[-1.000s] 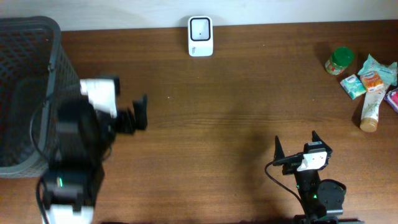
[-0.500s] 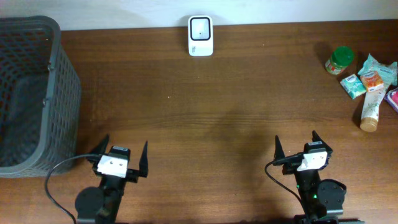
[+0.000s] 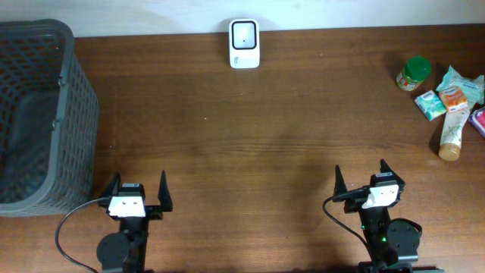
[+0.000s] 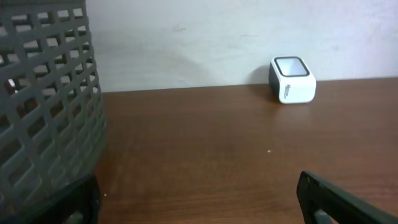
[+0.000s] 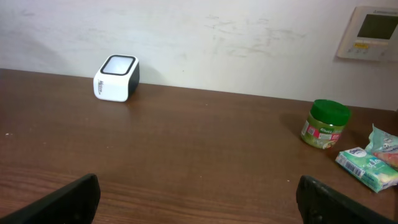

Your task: Scan the item barcode

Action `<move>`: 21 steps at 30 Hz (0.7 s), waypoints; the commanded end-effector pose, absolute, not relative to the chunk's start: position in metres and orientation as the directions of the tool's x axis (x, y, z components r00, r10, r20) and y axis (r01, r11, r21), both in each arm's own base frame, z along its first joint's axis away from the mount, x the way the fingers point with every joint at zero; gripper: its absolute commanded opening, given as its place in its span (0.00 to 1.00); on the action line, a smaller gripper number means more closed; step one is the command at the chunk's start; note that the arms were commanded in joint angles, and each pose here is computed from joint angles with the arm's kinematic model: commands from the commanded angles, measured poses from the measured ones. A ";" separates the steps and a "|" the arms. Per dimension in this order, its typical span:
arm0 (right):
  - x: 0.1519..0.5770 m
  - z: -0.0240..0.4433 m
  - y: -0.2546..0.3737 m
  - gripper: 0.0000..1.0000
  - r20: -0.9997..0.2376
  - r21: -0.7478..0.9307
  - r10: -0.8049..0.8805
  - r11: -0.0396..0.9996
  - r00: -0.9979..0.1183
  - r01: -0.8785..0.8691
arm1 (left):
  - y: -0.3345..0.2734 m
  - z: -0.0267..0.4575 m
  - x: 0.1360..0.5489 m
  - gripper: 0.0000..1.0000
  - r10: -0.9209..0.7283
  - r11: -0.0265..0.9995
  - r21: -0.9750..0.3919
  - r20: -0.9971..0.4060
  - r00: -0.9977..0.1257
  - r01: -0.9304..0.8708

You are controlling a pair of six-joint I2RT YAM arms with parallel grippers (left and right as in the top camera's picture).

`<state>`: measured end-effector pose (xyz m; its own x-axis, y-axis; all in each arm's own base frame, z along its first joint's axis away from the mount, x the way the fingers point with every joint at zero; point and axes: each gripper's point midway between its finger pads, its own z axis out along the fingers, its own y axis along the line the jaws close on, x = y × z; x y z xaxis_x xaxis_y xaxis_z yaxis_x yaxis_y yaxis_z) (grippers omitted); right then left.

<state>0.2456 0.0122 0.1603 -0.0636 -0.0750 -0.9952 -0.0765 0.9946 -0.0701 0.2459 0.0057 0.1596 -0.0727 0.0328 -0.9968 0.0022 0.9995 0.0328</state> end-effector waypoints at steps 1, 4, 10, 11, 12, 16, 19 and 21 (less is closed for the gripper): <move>0.246 0.157 0.011 0.99 -0.995 -0.069 -0.073 0.995 -0.067 -0.069 | 0.017 0.156 0.245 0.99 -0.156 0.985 -0.150 -0.985 -0.069 -0.079; 0.246 0.157 0.011 0.99 -0.995 -0.069 -0.073 0.995 -0.067 -0.069 | 0.019 0.156 0.245 0.99 -0.170 0.983 -0.164 -0.983 -0.067 -0.087; 0.246 0.157 0.011 0.99 -0.995 -0.069 -0.073 0.995 -0.067 -0.069 | 0.015 0.155 0.245 0.99 -0.034 0.998 -0.029 -0.996 -0.082 -0.064; 0.246 0.157 0.011 0.99 -0.995 -0.069 -0.073 0.995 -0.067 -0.069 | 0.015 0.155 0.245 0.99 -0.033 0.998 -0.027 -0.996 -0.082 -0.064; 0.246 0.157 0.011 0.99 -0.995 -0.069 -0.073 0.995 -0.067 -0.069 | 0.015 0.155 0.245 0.99 -0.019 0.998 -0.014 -0.996 -0.083 -0.061; 0.246 0.157 0.011 0.99 -0.995 -0.069 -0.073 0.995 -0.067 -0.069 | 0.015 0.155 0.245 0.99 0.034 0.998 0.039 -0.996 -0.086 -0.056; 0.246 0.157 0.011 0.99 -0.995 -0.069 -0.073 0.995 -0.067 -0.069 | 0.015 0.155 0.245 0.99 0.034 0.998 0.039 -0.996 -0.086 -0.055; 0.246 0.157 0.011 0.99 -0.995 -0.069 -0.073 0.995 -0.066 -0.070 | 0.014 0.156 0.245 0.99 0.033 0.998 0.038 -0.996 -0.082 -0.050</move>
<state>0.2456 0.0122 0.1604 -0.0633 -0.0750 -0.9952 -0.0761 0.9946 -0.0701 0.2456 0.0141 0.1577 -0.0812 0.0102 -0.9966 -0.0510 0.9986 0.0144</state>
